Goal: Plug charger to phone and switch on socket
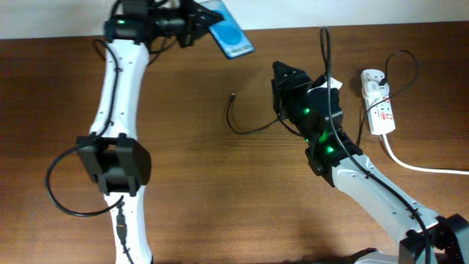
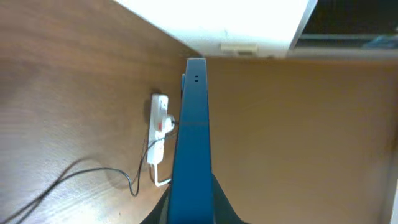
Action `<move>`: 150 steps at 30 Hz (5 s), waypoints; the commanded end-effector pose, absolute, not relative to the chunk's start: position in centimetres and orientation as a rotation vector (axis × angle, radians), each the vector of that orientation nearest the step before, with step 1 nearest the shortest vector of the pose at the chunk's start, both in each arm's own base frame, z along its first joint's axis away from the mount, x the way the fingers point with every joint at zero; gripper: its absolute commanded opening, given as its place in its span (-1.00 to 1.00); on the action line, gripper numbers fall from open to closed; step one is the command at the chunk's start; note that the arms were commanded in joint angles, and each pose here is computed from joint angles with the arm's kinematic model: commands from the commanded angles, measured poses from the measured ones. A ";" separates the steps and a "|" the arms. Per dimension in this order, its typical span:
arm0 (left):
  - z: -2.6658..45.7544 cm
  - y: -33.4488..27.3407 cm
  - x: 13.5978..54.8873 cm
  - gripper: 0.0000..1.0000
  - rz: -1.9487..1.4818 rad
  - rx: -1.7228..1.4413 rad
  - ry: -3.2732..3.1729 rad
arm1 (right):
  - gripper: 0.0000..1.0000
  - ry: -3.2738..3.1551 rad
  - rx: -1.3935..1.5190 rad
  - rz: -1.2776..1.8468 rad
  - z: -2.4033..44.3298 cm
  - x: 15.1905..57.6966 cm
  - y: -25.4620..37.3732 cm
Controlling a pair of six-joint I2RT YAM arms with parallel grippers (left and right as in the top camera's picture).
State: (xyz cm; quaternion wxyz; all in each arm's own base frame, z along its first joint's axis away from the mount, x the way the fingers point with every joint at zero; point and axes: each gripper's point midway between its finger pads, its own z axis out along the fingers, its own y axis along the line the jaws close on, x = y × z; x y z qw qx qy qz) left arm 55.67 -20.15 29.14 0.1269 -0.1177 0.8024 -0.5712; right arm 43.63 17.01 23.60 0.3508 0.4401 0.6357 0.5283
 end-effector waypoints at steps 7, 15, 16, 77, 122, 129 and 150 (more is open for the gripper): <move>32.5 -10.2 55.5 -1.00 -1.759 -0.159 2.152 | 0.39 2.186 0.384 0.992 17.4 39.5 20.0; 33.3 -7.0 55.0 -1.00 -1.785 -0.115 2.094 | 0.31 2.367 0.163 0.792 23.7 40.3 20.3; 33.3 -6.7 55.0 -1.00 -1.782 -0.120 2.091 | 0.29 2.387 0.144 0.776 24.1 40.9 20.5; 33.6 -7.3 53.7 -1.00 -1.813 0.032 2.051 | -0.91 2.565 -0.431 1.039 21.0 40.1 25.7; 34.0 -23.7 48.1 -1.00 -2.012 0.460 2.091 | -0.92 2.056 -0.189 1.547 27.9 34.2 24.8; 34.1 -23.7 48.0 -1.00 -2.021 0.465 2.087 | -0.92 2.029 -0.185 1.509 28.1 34.8 24.6; 34.2 -24.1 47.7 -1.00 -2.044 0.461 2.099 | -0.92 2.029 -0.181 1.506 28.1 34.9 24.6</move>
